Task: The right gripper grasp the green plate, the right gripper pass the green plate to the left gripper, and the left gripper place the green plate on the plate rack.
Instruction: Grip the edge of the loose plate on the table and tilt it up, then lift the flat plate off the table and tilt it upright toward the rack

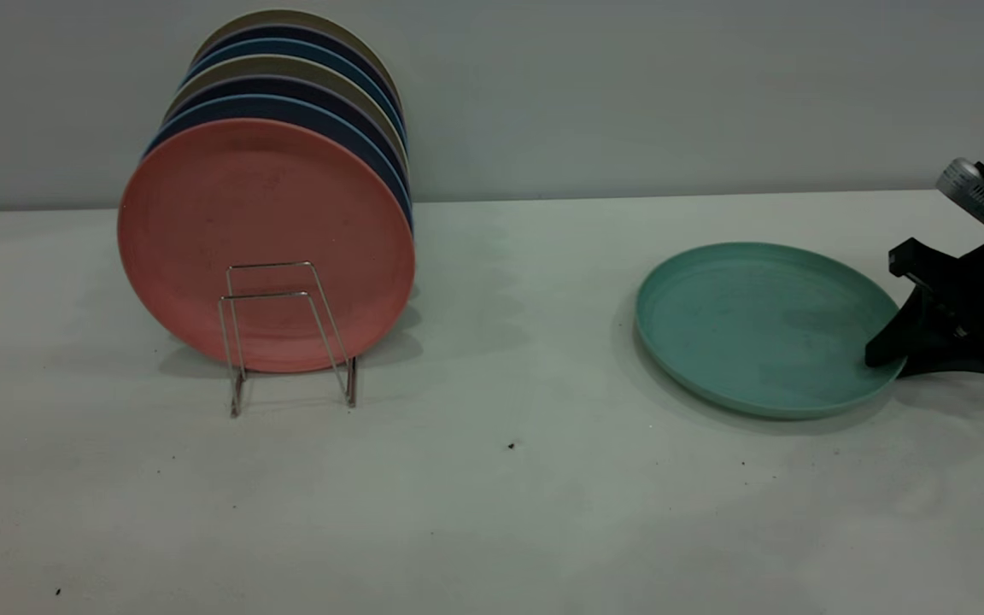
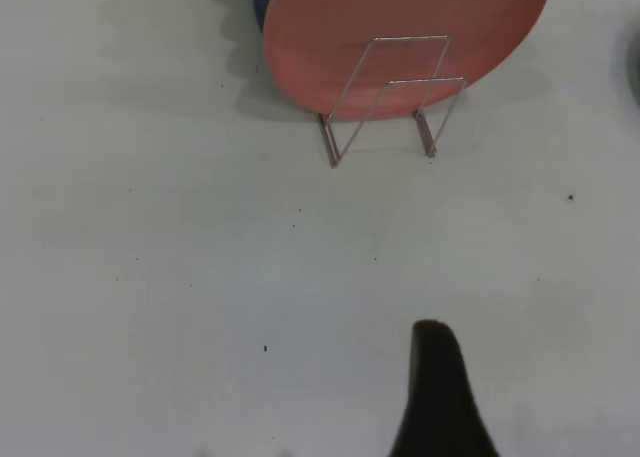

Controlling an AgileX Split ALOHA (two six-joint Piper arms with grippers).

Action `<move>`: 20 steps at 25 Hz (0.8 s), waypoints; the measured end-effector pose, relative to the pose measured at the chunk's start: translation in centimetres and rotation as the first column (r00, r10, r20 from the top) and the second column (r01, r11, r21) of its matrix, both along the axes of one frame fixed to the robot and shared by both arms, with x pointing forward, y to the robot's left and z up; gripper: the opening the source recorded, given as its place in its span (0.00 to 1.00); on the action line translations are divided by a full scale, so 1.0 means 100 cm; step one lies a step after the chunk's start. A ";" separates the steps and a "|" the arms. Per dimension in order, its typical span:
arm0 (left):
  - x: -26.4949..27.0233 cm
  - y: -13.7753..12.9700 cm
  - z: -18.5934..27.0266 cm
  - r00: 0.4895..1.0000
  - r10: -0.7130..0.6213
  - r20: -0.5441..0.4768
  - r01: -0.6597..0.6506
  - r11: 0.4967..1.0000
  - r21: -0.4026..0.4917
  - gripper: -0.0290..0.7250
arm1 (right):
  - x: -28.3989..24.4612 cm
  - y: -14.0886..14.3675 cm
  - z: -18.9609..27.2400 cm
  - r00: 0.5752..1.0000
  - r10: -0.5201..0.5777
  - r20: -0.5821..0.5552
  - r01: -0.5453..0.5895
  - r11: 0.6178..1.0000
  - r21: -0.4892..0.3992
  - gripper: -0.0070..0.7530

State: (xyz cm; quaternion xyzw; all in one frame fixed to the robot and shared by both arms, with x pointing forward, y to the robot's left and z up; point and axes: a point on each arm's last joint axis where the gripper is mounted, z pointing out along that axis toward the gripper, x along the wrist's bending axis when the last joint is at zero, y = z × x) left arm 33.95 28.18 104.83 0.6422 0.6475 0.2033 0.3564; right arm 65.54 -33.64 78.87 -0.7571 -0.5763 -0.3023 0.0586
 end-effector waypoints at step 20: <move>0.055 -0.020 -0.034 0.974 -0.124 -0.191 0.096 0.984 -0.149 0.73 | 0.000 0.021 0.072 0.956 0.271 0.111 -0.264 0.961 -0.079 0.02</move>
